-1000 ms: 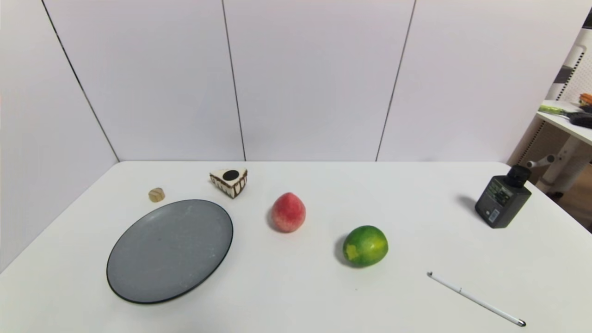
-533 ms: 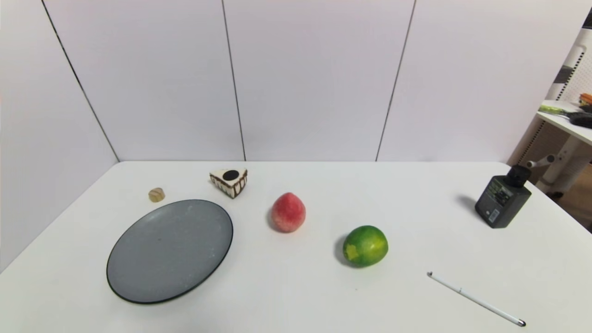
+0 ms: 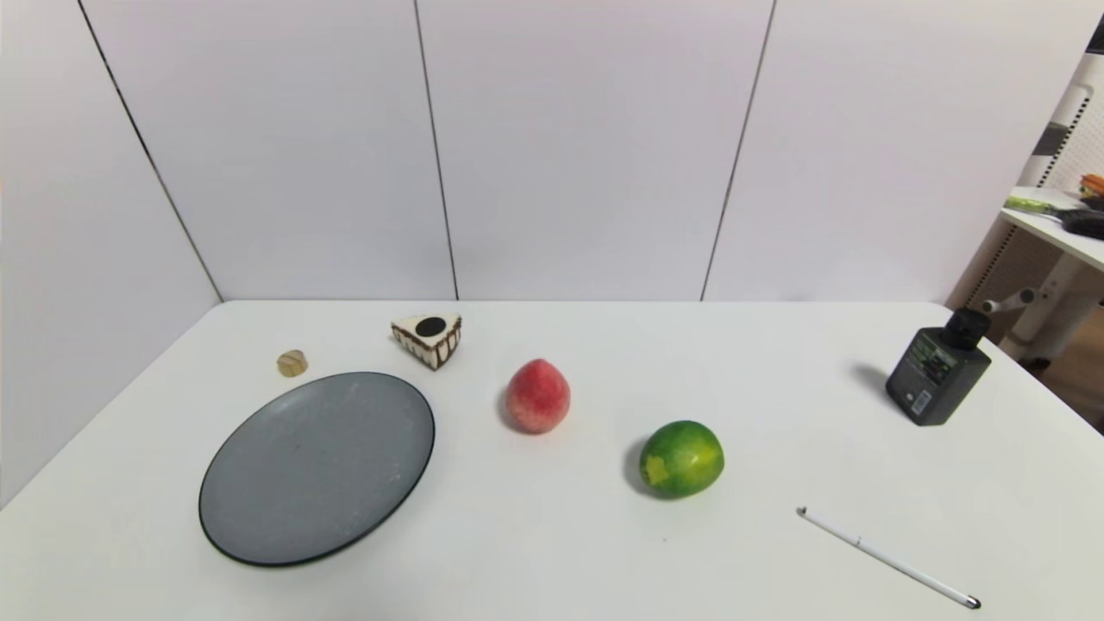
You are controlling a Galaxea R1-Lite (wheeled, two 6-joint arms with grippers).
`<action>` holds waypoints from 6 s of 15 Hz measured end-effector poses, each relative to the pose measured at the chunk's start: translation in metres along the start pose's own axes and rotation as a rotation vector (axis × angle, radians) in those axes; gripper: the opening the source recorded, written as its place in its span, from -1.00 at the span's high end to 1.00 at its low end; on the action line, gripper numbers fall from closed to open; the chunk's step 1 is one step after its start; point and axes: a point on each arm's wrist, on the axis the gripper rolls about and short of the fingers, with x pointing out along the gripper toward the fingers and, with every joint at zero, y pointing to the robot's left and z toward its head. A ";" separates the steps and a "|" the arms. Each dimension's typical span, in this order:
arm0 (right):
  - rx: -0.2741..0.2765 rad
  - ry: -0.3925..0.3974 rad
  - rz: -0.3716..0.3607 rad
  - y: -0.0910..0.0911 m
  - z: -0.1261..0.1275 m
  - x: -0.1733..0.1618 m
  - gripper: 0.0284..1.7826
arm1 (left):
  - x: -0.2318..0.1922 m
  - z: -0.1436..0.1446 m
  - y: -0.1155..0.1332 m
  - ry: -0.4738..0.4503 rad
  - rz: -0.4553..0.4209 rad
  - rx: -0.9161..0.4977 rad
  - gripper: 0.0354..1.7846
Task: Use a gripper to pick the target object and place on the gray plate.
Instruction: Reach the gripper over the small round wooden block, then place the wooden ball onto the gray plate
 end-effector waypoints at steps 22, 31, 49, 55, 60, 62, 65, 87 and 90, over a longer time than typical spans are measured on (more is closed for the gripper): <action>0.001 0.000 0.000 0.000 0.000 0.000 -0.92 | 0.314 0.247 0.019 0.472 0.023 0.089 -0.89; 0.000 0.000 0.000 0.000 0.000 0.000 -0.92 | 0.399 0.157 0.020 0.772 -0.002 0.083 -0.89; 0.000 0.000 0.000 0.000 0.000 0.000 -0.92 | 0.426 0.117 0.023 0.892 0.000 0.058 -0.43; 0.000 0.000 0.000 0.000 0.000 0.000 -0.92 | 0.430 0.115 0.024 0.891 0.001 0.056 0.46; 0.000 0.000 0.000 0.000 0.000 0.000 -0.92 | 0.430 0.114 0.026 0.897 0.004 0.052 0.46; 0.000 0.000 0.000 0.000 0.000 0.000 -0.92 | 0.425 0.123 0.027 0.877 0.008 0.055 0.46; 0.000 0.000 0.001 0.000 0.000 0.000 -0.92 | 0.403 0.158 0.025 0.794 -0.001 0.066 0.46; 0.000 0.000 0.000 0.000 0.000 0.000 -0.92 | 0.279 0.115 -0.078 0.973 -0.317 0.260 0.46; 0.000 0.000 0.001 0.000 0.000 0.000 -0.92 | 0.284 0.119 -0.078 0.957 -0.306 0.249 0.24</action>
